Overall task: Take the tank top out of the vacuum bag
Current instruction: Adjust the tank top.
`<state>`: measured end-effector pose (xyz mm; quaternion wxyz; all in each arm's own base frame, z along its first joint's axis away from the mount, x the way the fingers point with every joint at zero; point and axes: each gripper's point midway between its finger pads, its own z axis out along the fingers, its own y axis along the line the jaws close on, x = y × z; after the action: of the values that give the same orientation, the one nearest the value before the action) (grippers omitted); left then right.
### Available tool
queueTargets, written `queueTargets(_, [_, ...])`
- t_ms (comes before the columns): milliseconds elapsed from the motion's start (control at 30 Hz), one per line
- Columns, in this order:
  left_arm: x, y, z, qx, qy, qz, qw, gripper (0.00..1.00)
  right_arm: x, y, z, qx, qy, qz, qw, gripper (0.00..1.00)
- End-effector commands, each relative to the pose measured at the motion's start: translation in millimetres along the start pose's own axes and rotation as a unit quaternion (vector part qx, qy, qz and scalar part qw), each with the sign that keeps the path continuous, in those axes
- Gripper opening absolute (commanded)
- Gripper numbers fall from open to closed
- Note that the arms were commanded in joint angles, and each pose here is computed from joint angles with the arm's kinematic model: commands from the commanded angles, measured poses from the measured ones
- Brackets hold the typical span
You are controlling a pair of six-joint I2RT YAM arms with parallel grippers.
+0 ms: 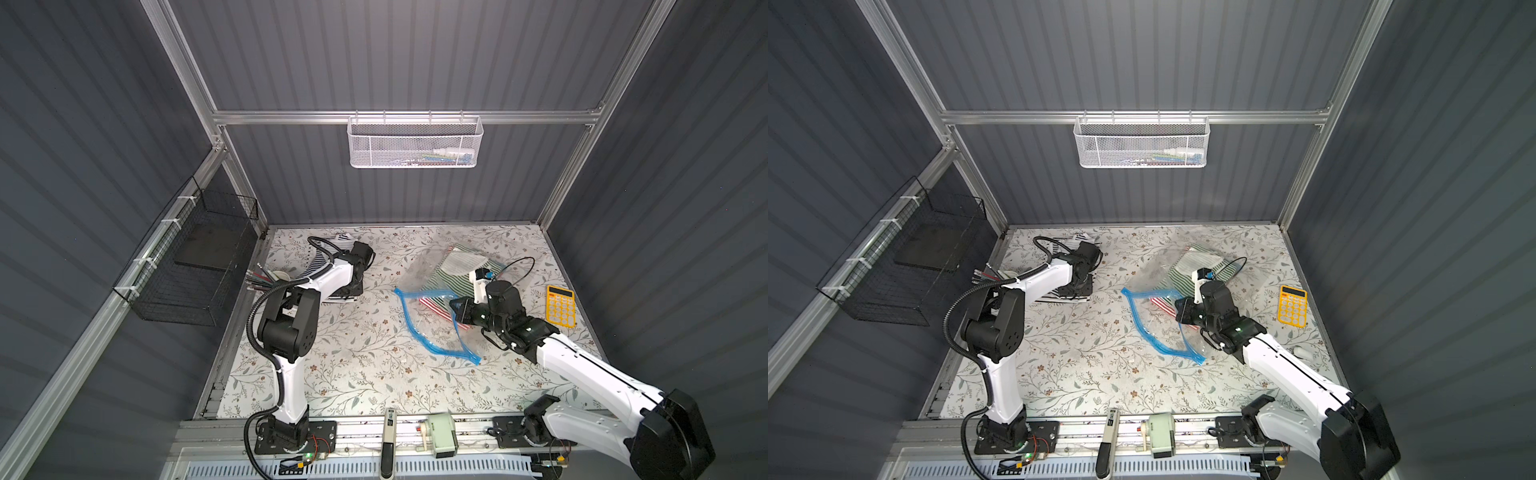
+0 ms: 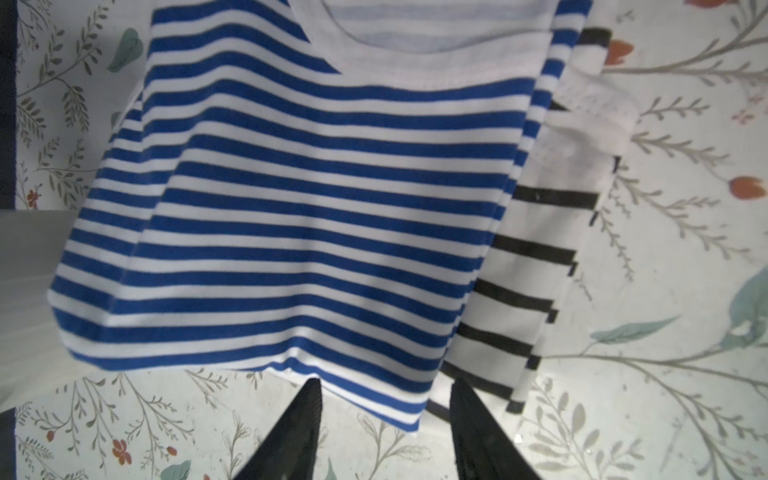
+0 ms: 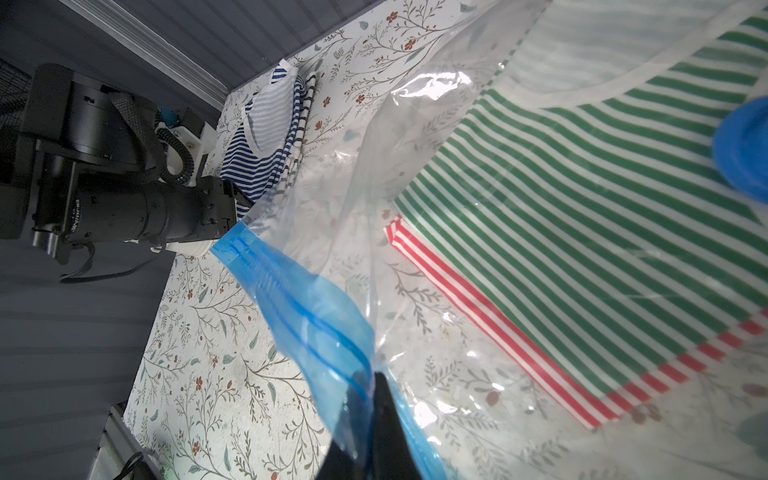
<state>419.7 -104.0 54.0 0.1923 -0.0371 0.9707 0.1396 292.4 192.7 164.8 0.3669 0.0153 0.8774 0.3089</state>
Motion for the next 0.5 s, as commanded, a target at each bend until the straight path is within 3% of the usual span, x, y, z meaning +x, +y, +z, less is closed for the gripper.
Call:
queueTargets(0, [-1.5,-5.7,8.4,-0.003,0.007,0.018,1.0,0.48,1.9,-4.1,-0.4,0.007,0.001,0.002,1.0,0.0])
queueTargets(200, [2.6,-8.7,21.4,-0.013,0.019,0.015,1.0,0.45,1.6,-4.2,-0.7,0.008,0.001,0.001,1.0,0.0])
queueTargets(333, [0.5,-6.6,20.0,-0.017,0.013,0.005,1.0,0.29,3.2,-6.0,-0.2,0.011,0.003,-0.001,1.0,0.0])
queueTargets(467, [-4.4,-2.3,14.4,-0.024,0.003,-0.001,1.0,0.21,1.8,-4.9,-0.4,0.01,0.002,0.0,1.0,0.0])
